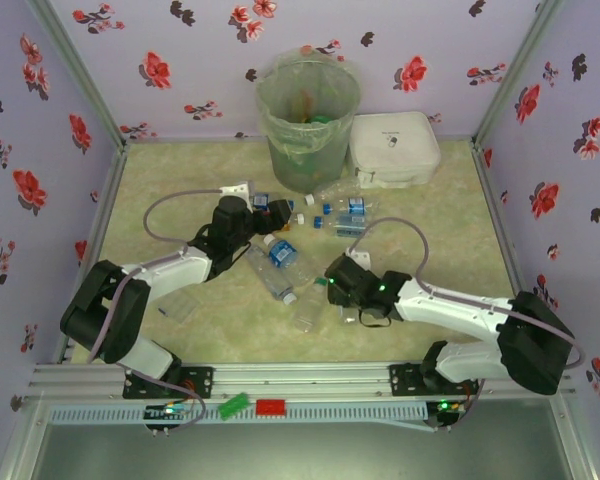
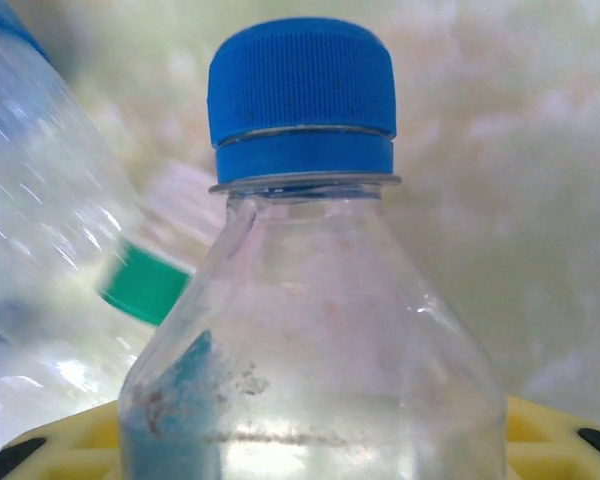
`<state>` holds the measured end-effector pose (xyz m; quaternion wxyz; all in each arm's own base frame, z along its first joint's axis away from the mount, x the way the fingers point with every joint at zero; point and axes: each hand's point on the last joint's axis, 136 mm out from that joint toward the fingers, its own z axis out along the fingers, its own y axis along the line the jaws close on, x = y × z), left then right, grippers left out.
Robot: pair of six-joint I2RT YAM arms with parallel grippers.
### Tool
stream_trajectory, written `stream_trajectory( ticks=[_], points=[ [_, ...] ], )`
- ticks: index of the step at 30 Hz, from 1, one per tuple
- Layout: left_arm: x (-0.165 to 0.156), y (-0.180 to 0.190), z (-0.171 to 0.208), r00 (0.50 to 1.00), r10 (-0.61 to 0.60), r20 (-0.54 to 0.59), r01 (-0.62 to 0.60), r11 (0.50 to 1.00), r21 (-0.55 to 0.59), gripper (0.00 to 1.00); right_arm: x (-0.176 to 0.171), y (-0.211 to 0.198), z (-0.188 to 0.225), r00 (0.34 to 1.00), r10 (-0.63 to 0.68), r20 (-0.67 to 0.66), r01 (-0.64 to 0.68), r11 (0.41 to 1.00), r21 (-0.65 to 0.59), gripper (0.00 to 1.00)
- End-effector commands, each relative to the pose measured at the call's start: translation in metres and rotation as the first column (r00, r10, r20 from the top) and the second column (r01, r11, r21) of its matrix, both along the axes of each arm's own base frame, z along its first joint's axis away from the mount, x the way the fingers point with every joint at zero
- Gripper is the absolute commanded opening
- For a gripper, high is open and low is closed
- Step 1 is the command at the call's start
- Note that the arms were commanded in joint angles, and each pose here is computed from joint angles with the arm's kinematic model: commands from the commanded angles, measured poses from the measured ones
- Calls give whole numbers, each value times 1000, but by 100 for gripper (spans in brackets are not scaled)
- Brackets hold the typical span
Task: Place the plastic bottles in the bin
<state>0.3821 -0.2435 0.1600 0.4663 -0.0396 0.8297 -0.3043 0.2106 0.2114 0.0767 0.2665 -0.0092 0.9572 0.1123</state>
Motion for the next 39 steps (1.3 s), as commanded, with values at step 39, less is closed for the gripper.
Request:
stream_trajectory(
  ticks=[39],
  points=[
    [-26, 52, 15, 995, 93, 41, -96, 993, 72, 100, 358, 110, 318, 605, 136, 785, -308, 949, 73, 50]
  ],
)
